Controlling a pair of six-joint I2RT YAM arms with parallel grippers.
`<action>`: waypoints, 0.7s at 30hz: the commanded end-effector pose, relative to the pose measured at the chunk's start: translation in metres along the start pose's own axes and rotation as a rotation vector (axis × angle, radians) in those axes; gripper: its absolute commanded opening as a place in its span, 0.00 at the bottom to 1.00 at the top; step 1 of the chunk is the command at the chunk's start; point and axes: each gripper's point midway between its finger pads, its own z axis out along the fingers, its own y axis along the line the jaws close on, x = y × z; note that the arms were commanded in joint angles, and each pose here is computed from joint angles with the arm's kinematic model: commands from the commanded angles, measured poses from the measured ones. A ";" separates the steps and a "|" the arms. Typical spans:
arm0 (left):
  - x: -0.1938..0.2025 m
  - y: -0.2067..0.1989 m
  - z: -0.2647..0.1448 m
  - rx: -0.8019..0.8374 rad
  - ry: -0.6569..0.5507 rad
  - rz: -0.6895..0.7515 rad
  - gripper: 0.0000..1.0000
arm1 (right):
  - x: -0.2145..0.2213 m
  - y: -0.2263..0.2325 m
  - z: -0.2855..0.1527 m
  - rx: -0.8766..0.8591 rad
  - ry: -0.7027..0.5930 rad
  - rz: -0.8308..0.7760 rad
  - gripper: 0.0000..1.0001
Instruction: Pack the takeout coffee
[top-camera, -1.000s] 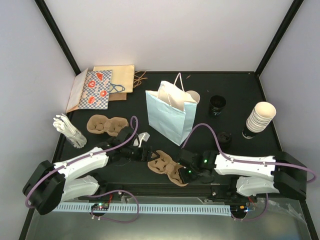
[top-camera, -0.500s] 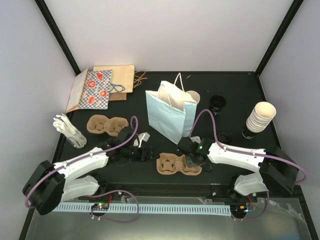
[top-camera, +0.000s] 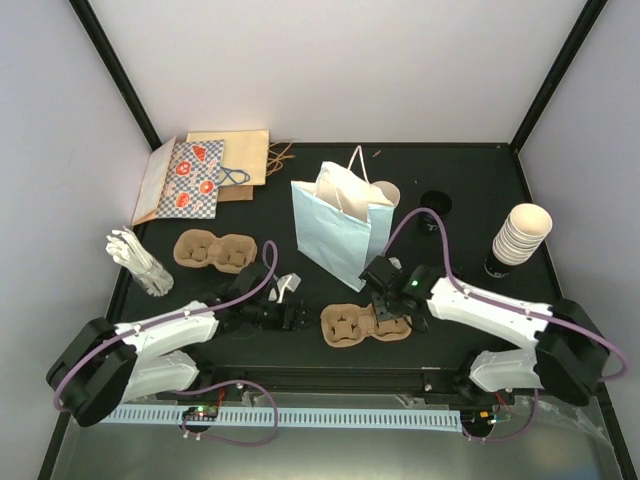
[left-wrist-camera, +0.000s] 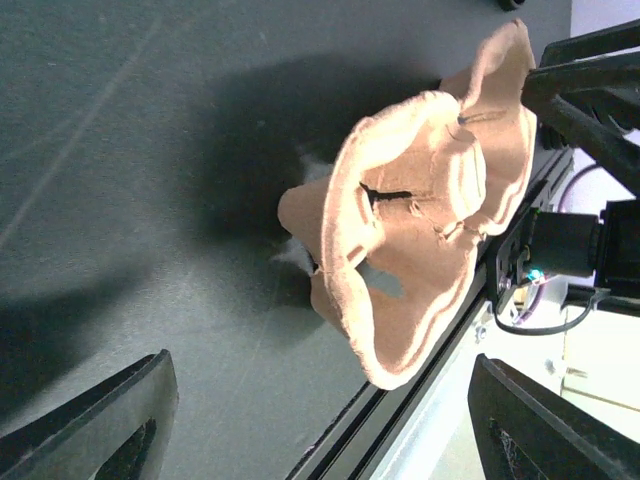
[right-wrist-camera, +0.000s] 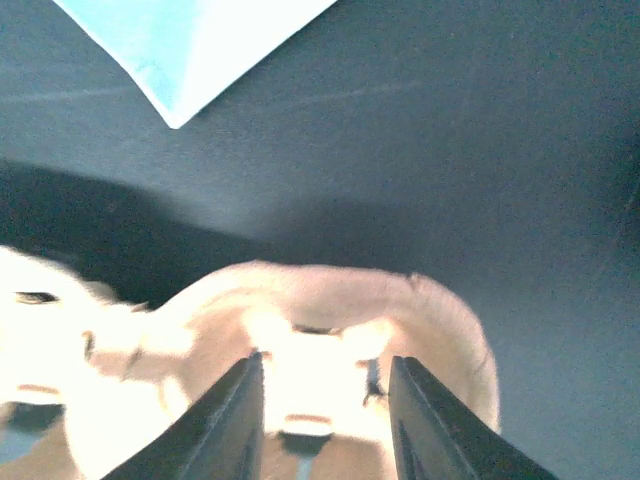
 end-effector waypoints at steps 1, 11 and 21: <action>-0.001 -0.020 0.005 0.088 0.003 0.023 0.80 | 0.006 0.016 -0.020 -0.136 -0.021 -0.012 0.43; 0.005 -0.033 0.018 0.141 0.041 0.031 0.47 | 0.019 0.039 -0.032 -0.205 -0.008 -0.009 0.57; 0.015 -0.044 0.032 0.161 0.084 0.039 0.43 | 0.030 0.046 -0.021 -0.169 0.028 -0.022 0.64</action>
